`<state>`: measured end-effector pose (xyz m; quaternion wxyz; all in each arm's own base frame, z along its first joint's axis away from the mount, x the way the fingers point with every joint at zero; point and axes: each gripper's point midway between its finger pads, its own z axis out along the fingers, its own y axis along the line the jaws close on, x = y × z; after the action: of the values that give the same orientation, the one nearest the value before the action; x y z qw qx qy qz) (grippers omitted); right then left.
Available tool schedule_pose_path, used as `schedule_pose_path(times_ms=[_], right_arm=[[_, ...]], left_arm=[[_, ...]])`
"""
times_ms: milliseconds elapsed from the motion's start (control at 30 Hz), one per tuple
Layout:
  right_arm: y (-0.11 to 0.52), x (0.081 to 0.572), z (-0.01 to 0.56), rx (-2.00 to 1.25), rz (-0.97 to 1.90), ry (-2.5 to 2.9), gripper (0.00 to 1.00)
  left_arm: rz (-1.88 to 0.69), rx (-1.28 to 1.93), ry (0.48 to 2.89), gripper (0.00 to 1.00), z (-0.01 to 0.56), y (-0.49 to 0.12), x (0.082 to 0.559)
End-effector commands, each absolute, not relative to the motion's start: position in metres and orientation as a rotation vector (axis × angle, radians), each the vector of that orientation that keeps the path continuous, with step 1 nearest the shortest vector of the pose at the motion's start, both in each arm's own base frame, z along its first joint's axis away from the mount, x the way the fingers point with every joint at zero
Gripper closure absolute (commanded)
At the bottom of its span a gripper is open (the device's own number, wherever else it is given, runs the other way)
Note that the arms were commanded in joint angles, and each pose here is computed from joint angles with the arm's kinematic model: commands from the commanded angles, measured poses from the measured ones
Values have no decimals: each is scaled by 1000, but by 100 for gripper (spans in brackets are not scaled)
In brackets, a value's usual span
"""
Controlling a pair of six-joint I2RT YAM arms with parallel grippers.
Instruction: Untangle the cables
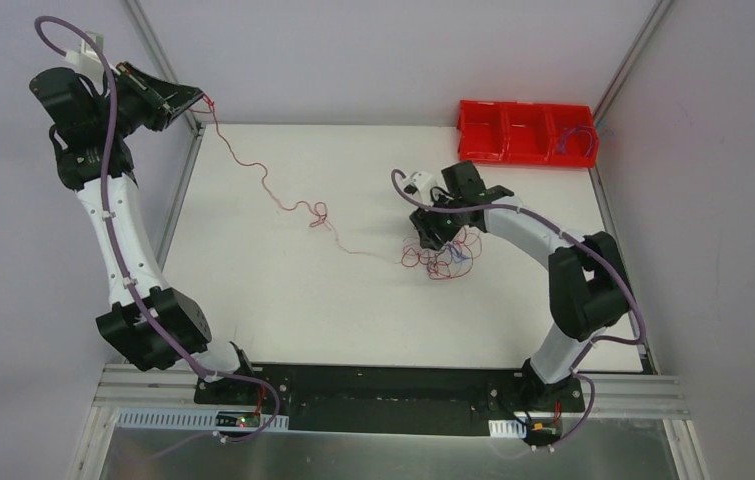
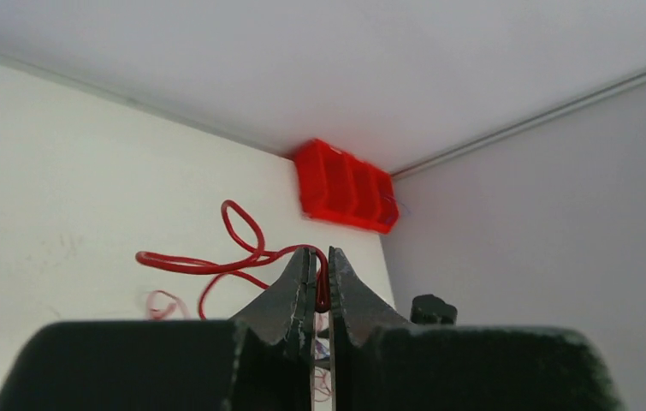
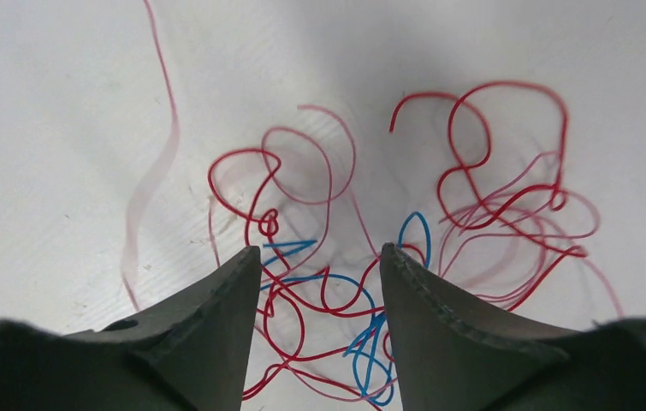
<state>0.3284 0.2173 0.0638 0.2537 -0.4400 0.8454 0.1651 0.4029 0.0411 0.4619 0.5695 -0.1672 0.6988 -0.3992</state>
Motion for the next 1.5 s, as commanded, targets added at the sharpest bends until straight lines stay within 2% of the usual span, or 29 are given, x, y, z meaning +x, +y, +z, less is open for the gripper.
schedule_pose_path(times_ms=[0, 300, 433, 700, 800, 900, 967, 1100, 1233, 1333, 1433, 1467], right_arm=[[233, 339, 130, -1193, 509, 2157, 43], [277, 347, 185, -1140, 631, 2082, 36], [303, 335, 190, -1195, 669, 2109, 33], [348, 328, 220, -1082, 850, 2086, 17], [353, 325, 224, -1095, 858, 2077, 17], [353, 326, 218, -1108, 844, 2098, 17], [353, 325, 215, -1114, 842, 2106, 17], [359, 324, 207, -1136, 839, 2116, 17], [377, 325, 200, -1179, 829, 2089, 17], [397, 325, 193, -1207, 837, 2071, 17], [421, 322, 181, -1218, 863, 2078, 16], [437, 318, 178, -1219, 879, 2068, 13]], left_arm=[[-1061, -135, 1537, 100, 517, -2, 360], [-1115, -126, 1560, 100, 516, -12, 356], [-1082, -214, 1634, 100, 489, -3, 365], [-1199, -144, 1733, 100, 453, -39, 346], [-1185, -253, 1864, 100, 400, -40, 342], [-1053, -379, 2088, 100, 314, -31, 337], [-921, -377, 2231, 100, 259, -21, 334], [-810, -387, 2522, 100, 169, -20, 317], [-834, -470, 2701, 100, 109, -19, 304], [-893, -490, 2758, 99, 89, -22, 302], [-858, -478, 2782, 77, 85, -18, 302], [-808, -455, 2775, 58, 89, -13, 301]])
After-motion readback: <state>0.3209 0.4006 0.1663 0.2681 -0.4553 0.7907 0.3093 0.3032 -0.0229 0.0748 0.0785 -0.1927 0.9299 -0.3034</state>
